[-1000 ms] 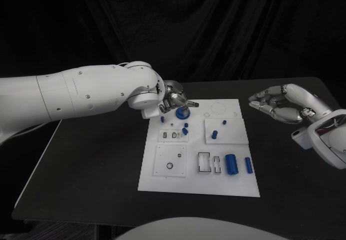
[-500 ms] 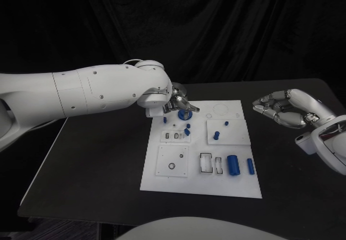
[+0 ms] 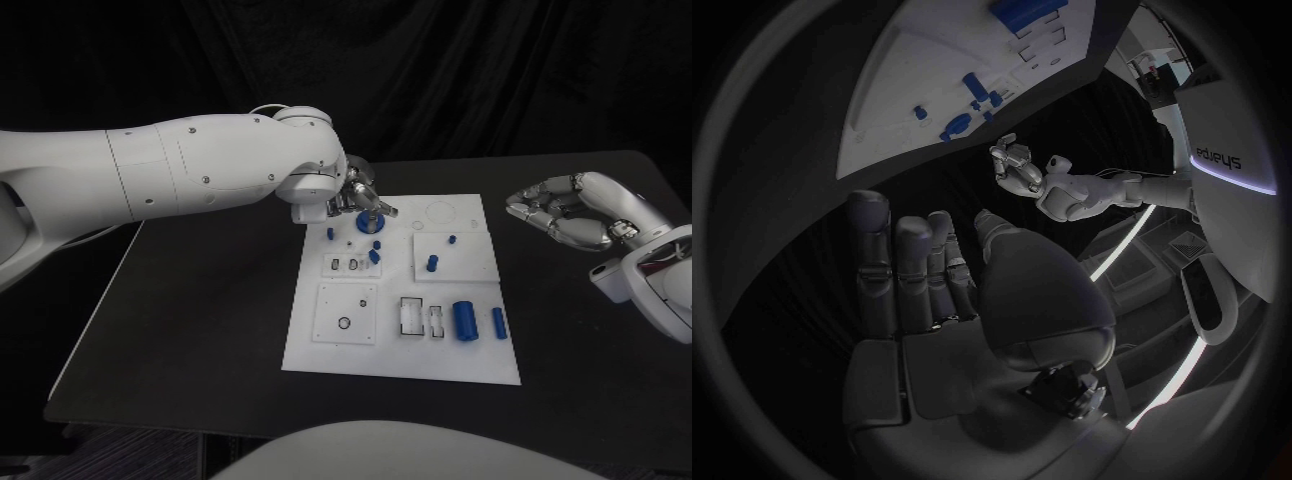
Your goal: Assemble the parts on the task board
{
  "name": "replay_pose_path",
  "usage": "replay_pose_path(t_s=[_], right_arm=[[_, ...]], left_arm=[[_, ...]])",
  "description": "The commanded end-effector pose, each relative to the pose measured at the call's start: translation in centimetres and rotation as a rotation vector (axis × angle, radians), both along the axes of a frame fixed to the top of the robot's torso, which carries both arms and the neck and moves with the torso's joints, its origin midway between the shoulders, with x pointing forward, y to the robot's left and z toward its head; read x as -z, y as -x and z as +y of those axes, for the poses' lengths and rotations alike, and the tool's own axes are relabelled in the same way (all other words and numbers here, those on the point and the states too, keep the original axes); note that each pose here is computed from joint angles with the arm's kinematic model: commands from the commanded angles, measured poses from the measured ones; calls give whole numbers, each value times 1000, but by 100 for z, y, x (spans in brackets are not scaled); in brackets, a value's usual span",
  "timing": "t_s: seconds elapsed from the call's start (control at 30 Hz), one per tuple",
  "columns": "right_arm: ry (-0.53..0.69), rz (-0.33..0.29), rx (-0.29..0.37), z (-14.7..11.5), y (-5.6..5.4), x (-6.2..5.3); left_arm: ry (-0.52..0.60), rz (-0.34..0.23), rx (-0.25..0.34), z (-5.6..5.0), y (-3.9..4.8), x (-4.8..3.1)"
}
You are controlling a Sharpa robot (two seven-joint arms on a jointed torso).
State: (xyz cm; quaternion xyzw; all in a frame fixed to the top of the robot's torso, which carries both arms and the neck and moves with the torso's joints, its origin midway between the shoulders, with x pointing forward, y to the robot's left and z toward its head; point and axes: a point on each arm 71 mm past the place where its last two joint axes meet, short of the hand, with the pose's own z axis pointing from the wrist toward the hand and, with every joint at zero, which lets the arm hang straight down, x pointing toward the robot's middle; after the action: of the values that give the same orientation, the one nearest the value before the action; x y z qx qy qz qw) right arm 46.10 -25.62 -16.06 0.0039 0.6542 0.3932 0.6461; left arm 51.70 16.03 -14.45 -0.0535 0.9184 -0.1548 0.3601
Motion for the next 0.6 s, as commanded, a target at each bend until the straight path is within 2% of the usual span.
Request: replay_pose_path(t_s=[0.03,0.37,0.6], right_arm=[[-18,-38,12,11,13,-22],[-25,-51,8,48,11,-29],[-26,-55,7,55,9,-32]], left_arm=[[42,64,-7,-10,21,31],[57,94,-22,20,62,113],[60,110,-34,43,85,212]])
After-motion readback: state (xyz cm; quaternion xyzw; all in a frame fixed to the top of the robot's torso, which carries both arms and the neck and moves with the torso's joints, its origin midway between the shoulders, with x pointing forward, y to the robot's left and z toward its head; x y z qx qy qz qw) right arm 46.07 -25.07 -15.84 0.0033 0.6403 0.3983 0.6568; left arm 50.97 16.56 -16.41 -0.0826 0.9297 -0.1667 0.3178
